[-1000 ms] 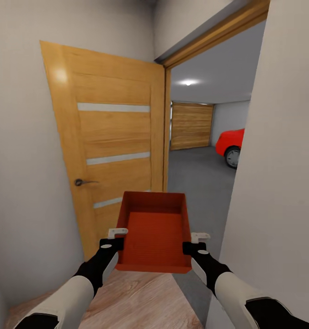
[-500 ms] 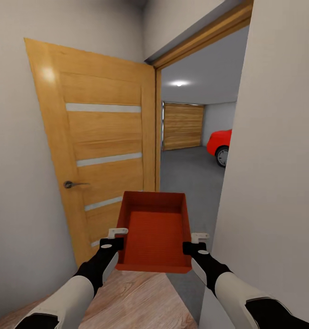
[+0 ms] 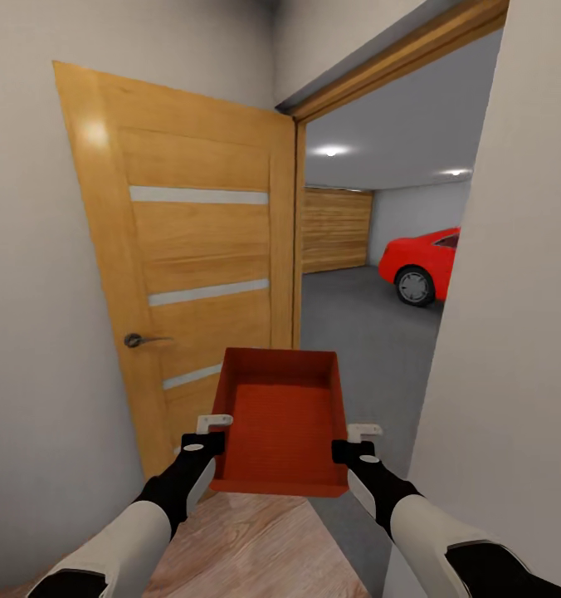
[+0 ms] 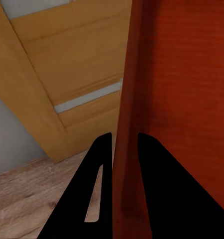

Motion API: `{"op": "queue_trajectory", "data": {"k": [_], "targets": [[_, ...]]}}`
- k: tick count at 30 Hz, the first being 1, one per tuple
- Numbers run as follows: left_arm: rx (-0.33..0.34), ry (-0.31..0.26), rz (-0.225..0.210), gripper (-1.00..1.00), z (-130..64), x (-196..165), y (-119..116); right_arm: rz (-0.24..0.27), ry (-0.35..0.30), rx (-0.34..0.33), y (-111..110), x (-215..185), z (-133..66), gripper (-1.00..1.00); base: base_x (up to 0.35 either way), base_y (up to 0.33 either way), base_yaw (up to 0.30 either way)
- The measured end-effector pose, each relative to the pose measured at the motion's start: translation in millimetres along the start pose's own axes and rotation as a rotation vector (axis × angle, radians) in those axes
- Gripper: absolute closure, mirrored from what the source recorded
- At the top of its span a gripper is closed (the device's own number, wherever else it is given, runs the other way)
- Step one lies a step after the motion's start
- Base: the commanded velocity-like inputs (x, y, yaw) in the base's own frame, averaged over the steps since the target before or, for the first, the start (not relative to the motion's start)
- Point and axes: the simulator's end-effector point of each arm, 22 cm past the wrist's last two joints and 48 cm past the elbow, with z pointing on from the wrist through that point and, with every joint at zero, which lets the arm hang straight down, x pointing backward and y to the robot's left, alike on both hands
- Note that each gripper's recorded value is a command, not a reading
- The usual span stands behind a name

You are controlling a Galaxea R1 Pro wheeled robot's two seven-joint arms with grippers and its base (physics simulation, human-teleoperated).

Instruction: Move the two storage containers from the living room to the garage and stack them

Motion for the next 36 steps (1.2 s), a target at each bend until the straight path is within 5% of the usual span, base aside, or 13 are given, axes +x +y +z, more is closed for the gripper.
{"op": "queue_trajectory", "data": {"k": [26, 36], "targets": [[-0.001, -0.011, -0.005, 1.00, -3.2, -5.5, -0.4, -0.002, -0.010, 0.000, -0.8, -6.3, -2.5, 1.00, 0.063, 0.093, -0.224], [0.001, -0.012, -0.003, 1.00, -2.7, -6.0, 2.5, 0.001, -0.011, -0.001, 2.1, -5.4, -3.3, 1.00, 0.189, 0.266, -0.042]]}}
